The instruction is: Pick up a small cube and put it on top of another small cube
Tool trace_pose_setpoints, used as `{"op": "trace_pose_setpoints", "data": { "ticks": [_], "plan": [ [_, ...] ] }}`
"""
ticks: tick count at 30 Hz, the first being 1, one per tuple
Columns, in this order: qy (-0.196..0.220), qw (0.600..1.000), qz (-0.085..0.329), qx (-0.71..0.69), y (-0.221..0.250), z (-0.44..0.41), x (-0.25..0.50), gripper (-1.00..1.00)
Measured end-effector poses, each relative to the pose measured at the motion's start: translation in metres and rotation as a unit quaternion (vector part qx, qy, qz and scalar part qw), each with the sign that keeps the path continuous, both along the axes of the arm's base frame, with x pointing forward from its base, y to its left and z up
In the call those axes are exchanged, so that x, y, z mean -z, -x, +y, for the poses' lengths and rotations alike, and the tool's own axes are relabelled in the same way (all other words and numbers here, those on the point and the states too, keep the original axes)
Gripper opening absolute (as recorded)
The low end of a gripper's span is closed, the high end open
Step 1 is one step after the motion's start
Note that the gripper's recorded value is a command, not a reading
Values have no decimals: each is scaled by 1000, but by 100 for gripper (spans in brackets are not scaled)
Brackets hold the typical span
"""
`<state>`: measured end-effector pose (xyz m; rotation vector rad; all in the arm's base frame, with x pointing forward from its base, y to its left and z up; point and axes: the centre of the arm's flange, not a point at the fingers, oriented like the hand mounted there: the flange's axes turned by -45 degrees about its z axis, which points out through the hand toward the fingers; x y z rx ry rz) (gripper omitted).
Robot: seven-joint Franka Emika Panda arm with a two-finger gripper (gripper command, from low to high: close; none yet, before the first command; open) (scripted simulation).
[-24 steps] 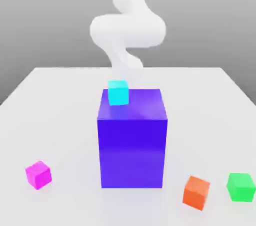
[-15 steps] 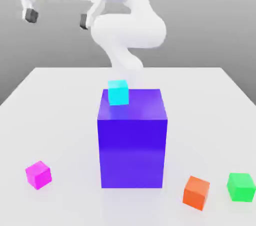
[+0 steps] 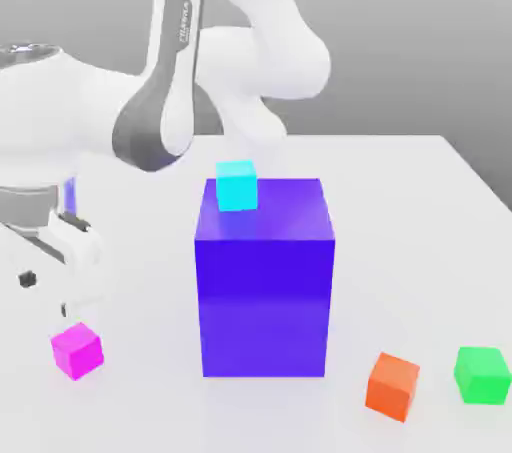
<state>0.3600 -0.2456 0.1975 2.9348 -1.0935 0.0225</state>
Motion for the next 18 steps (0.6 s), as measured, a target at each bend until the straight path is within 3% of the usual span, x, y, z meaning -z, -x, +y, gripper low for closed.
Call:
{"op": "trace_pose_setpoints", "data": {
  "ticks": [5,6,13,18],
  "plan": [
    [-7,1000,4,6,5,-1,59,0],
    [-7,1000,5,6,6,-1,67,-100],
    [-7,1000,4,6,6,0,67,-100],
    [-7,1000,4,6,5,-1,18,-100]
  ]
}}
